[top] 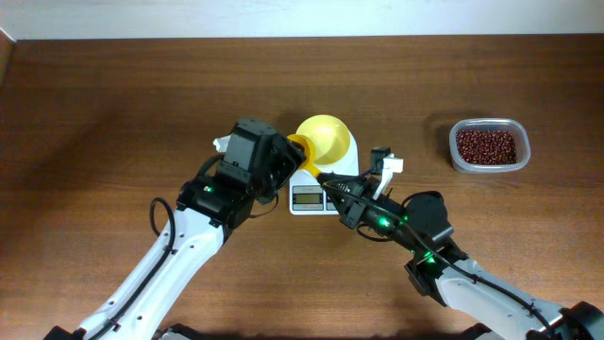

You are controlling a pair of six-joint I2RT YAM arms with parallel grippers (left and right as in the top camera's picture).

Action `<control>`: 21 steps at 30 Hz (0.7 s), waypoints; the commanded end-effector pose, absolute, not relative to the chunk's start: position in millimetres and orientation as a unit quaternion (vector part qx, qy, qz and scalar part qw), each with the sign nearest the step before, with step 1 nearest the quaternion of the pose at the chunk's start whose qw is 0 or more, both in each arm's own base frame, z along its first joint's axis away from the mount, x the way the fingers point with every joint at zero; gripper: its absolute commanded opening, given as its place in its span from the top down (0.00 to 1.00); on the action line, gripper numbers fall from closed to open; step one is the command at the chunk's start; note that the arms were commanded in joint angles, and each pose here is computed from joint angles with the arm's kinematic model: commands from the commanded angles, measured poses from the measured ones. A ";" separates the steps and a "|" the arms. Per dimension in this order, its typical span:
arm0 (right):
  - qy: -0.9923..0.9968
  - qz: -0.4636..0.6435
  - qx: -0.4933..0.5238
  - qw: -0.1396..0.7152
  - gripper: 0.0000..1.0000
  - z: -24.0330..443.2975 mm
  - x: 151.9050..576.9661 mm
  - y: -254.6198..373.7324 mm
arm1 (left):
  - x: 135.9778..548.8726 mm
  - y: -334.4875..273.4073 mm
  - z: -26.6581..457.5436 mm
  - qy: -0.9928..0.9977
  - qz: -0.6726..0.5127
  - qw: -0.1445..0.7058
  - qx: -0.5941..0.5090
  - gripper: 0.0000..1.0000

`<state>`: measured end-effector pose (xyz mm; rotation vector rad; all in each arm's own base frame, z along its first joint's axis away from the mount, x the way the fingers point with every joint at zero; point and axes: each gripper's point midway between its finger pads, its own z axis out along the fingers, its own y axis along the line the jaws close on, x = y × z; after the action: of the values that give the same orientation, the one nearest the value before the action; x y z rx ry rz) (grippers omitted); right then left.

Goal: Scoop item into bowl and weigh 50g on scale
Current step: 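Close the right gripper on the scoop handle and release the left gripper, then carry the scoop with the right gripper toward the red bean container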

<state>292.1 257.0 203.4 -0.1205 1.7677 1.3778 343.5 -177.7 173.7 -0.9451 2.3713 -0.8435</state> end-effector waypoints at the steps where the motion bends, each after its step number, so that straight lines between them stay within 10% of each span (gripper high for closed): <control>1: 0.697 0.562 -0.064 0.440 0.96 214.0 290.3 261.5 | 350.7 -178.0 188.1 0.850 -0.316 0.251 -0.338 0.20; 13: 0.680 0.568 -0.070 0.458 0.96 225.9 290.8 260.5 | 360.6 -176.6 197.5 0.840 -0.323 0.279 -0.336 0.01; 21: 0.681 0.557 -0.055 0.472 0.96 225.7 302.3 247.0 | 372.5 -220.9 253.8 0.835 -0.384 0.388 -0.071 0.01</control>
<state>309.5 239.0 225.5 -0.0759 1.6580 1.3326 373.8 -205.5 226.0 -0.5307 2.1982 -0.9827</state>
